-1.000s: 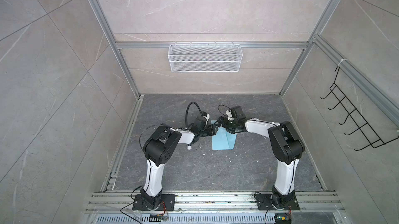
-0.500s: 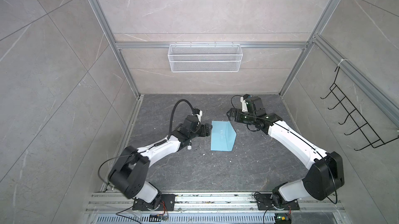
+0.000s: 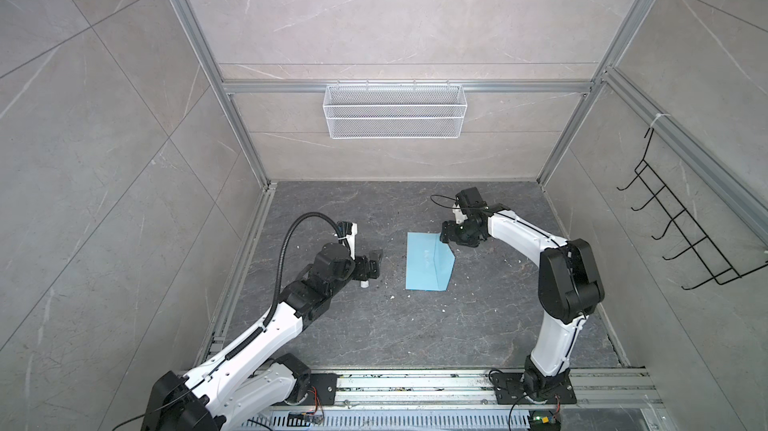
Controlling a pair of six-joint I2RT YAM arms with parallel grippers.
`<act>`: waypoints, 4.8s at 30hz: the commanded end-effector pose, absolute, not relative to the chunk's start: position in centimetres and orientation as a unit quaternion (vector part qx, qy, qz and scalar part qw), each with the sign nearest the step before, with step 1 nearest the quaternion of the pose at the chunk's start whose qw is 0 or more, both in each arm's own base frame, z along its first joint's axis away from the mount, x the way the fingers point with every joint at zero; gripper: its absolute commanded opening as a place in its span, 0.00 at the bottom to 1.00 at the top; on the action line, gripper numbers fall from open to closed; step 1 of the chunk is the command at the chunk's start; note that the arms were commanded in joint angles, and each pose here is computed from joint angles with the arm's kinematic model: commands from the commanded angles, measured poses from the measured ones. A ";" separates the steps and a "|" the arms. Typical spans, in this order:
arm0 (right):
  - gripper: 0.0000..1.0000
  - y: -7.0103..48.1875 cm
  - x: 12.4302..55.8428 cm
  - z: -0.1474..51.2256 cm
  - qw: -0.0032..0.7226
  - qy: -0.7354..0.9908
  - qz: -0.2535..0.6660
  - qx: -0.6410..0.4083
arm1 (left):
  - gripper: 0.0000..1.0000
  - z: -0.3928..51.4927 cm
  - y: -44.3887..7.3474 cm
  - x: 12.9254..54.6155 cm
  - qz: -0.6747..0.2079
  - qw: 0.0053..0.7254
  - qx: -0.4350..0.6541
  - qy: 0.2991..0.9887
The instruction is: Place the letter into the envelope and seal it
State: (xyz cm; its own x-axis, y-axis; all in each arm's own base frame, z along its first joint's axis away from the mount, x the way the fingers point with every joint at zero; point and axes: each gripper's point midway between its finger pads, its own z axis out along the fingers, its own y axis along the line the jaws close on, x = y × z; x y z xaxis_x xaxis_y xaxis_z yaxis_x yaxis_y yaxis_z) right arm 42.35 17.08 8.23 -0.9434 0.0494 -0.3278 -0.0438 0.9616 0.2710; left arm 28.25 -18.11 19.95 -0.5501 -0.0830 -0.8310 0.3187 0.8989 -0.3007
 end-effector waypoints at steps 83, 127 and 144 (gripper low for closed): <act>0.99 14.2 29.6 13.7 0.411 0.817 0.154 0.376 | 0.93 13.3 -15.5 27.1 -0.147 0.354 -0.012 0.923; 0.99 19.4 27.1 14.2 0.381 0.907 0.181 0.017 | 0.37 2.1 -17.2 32.8 -0.071 0.204 0.017 0.976; 0.99 21.3 25.4 18.6 0.373 0.898 0.211 -0.097 | 0.00 13.2 -20.7 31.9 -0.169 0.392 0.121 0.896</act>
State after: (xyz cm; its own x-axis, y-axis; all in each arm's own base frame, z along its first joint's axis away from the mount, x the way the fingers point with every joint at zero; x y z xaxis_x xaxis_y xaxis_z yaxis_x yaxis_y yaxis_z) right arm 26.01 20.50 16.16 -0.7170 0.0540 -0.6950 -0.2373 0.9185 0.3162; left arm 30.85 -18.55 7.16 -0.8132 0.0677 -0.5780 0.2073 0.9618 -0.1789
